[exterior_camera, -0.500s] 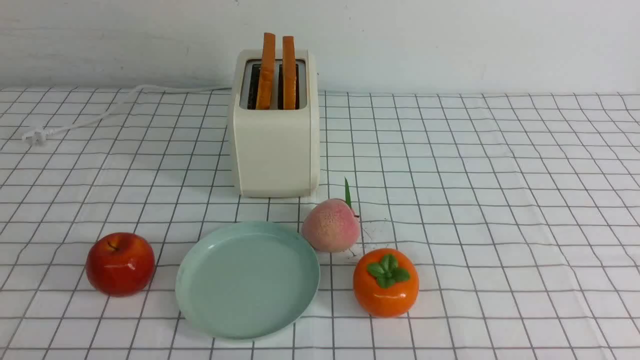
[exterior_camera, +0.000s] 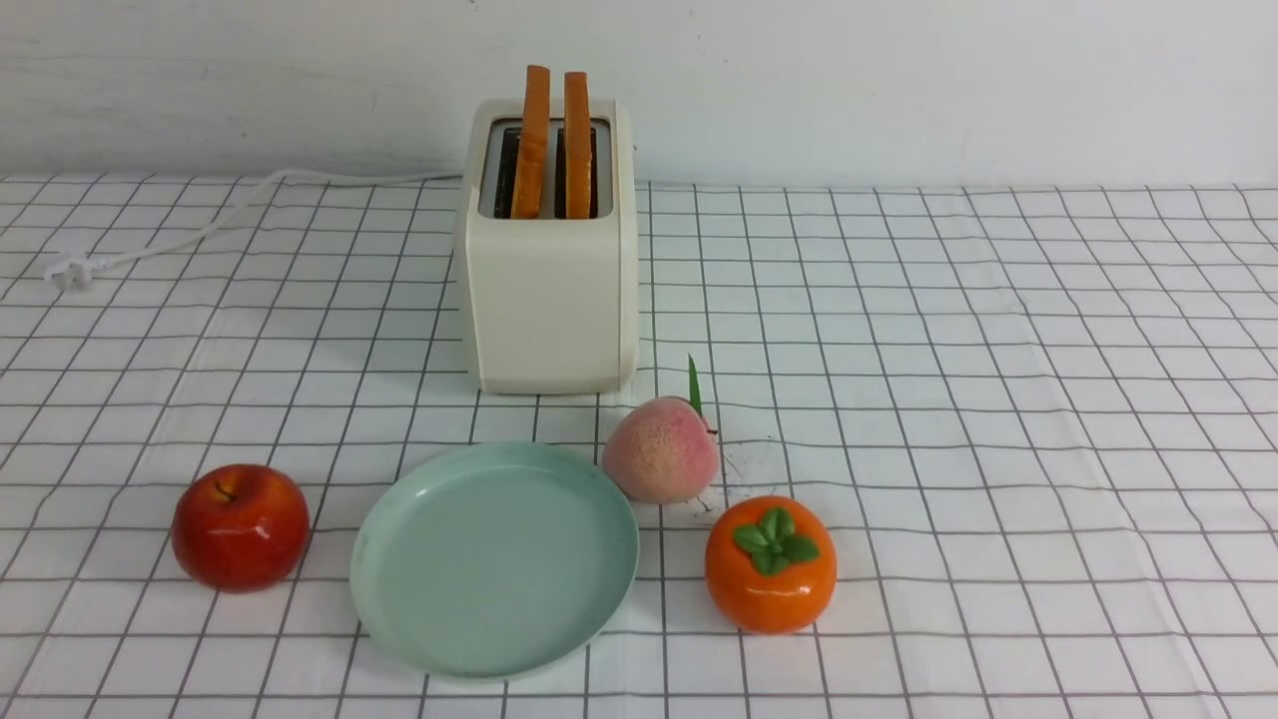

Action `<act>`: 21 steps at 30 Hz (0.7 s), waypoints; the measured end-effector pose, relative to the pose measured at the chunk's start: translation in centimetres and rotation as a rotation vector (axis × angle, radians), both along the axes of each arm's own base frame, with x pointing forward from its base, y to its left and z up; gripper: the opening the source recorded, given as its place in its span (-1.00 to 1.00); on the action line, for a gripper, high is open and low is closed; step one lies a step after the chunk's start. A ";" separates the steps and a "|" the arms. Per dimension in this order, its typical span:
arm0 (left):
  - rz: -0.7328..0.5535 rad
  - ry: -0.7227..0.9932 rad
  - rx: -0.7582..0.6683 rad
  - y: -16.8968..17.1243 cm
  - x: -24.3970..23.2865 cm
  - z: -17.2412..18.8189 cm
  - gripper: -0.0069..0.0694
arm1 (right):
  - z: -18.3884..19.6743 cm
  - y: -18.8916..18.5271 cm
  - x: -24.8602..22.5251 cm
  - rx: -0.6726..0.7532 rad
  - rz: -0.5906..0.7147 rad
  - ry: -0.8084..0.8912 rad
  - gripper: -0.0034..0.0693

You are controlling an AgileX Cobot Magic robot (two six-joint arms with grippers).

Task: Take toasted bread from bread machine on white checkered table place on plate.
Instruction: 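Reach for a toast slice standing in the toaster with the left gripper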

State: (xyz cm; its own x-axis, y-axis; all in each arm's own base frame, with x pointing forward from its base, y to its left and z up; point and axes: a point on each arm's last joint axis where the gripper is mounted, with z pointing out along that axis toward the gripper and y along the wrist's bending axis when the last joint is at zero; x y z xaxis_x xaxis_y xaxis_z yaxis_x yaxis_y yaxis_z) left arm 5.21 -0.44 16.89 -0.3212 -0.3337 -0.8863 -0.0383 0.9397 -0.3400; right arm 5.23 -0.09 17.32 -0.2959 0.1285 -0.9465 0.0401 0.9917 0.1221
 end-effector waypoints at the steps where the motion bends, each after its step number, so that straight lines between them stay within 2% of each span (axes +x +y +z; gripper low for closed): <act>1: 0.000 0.000 0.000 0.0 0.0 0.0 -0.20 | 0.0 0.0 0.0 0.000 0.000 0.000 -0.25; 13: 0.000 0.000 0.000 0.0 0.0 0.0 -0.20 | 0.0 0.0 0.0 -0.001 0.000 0.000 -0.25; 21: 0.001 -0.068 -0.032 -0.1 0.2 0.6 -0.20 | 0.0 0.0 0.0 -0.001 0.000 0.000 -0.25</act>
